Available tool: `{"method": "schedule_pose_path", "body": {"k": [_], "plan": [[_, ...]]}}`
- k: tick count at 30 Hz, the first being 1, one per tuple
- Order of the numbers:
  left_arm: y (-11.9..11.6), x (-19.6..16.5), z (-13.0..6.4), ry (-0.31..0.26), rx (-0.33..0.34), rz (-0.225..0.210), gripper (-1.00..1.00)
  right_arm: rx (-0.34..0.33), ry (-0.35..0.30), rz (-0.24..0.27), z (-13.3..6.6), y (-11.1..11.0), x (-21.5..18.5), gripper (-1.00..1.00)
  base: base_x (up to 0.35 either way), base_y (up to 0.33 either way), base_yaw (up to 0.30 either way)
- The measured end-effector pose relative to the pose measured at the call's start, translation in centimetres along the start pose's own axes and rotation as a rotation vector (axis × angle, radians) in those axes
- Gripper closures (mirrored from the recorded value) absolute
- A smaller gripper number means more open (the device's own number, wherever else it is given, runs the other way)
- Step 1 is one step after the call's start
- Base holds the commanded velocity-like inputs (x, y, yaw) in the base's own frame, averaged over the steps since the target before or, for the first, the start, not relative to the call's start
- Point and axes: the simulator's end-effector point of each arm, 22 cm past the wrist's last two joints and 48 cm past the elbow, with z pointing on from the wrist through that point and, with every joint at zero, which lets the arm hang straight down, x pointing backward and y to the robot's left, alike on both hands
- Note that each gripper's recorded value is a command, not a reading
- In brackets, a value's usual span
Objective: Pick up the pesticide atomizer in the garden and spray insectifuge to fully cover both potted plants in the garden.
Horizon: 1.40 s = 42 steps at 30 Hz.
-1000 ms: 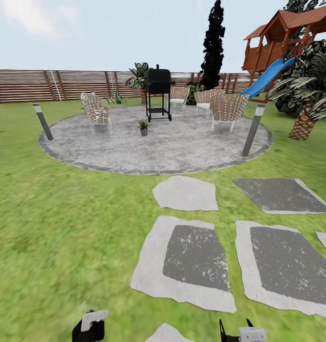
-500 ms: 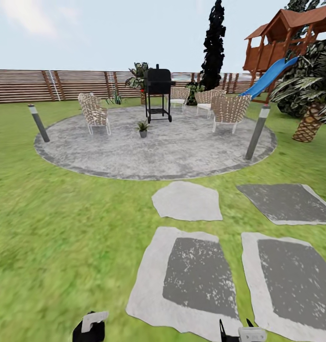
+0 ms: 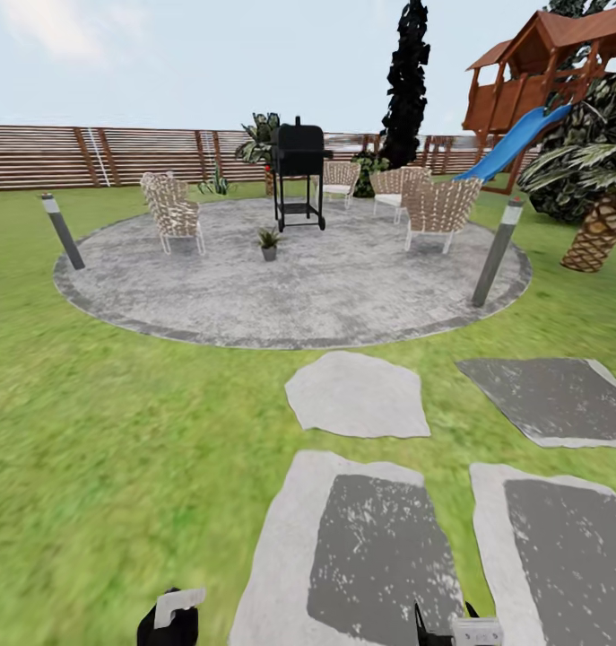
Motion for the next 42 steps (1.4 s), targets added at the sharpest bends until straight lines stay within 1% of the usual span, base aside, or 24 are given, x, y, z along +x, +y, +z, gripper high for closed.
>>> {"method": "schedule_pose_path", "body": {"k": [42], "plan": [[-0.06, 0.00, 0.00, 0.000, 0.001, 0.001, 1.00, -0.003, 0.000, -0.001, -0.01, 0.07, 0.01, -1.00, 0.337, 0.000, 0.000]]}}
